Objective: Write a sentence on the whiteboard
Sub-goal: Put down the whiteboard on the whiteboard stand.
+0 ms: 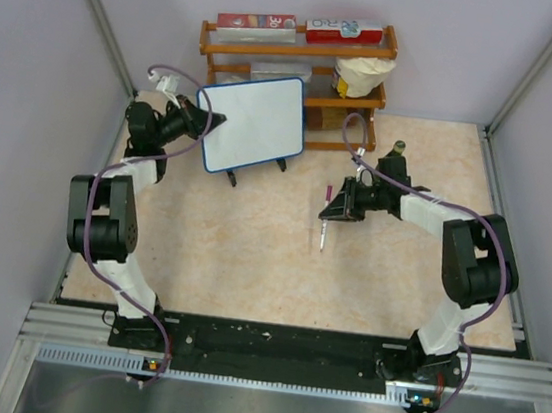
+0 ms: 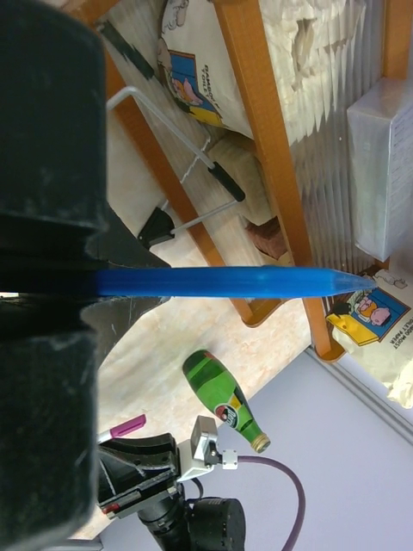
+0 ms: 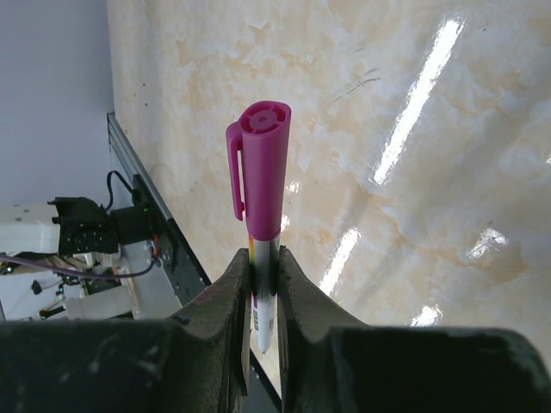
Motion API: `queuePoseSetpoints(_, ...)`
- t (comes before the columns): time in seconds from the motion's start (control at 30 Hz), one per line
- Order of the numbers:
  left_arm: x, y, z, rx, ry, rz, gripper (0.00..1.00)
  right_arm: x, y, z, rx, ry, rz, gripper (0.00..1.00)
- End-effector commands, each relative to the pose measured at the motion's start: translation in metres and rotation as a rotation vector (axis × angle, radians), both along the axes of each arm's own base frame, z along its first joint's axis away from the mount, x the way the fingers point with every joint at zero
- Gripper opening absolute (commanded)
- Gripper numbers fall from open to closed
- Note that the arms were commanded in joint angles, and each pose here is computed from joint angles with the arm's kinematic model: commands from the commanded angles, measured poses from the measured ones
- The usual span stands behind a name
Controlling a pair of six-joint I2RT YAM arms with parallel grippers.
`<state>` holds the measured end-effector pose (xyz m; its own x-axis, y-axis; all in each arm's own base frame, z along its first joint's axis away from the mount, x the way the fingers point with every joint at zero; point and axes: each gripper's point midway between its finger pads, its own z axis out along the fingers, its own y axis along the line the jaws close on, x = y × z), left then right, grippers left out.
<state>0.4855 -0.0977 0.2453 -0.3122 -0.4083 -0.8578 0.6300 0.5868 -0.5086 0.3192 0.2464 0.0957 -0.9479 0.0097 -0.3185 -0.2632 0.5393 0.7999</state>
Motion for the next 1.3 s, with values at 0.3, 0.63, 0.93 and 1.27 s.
queuePoseSetpoints(0.3, 0.007, 0.048, -0.012, 0.130, -0.103, 0.160, 0.00, -0.004, 0.003, 0.001, 0.024, -0.033, 0.042, 0.00)
queuePoseSetpoints(0.63, 0.004, 0.047, -0.010, 0.142, -0.113, 0.148, 0.00, -0.011, 0.001, -0.001, 0.020, -0.036, 0.045, 0.00)
queuePoseSetpoints(0.93, -0.027, 0.019, 0.054, 0.071, -0.275, 0.035, 0.00, -0.010, 0.002, 0.000, 0.031, -0.035, 0.046, 0.00)
queuePoseSetpoints(1.27, -0.031, 0.026, 0.079, 0.138, -0.414, 0.143, 0.00, -0.009, 0.003, -0.004, 0.034, -0.027, 0.046, 0.00)
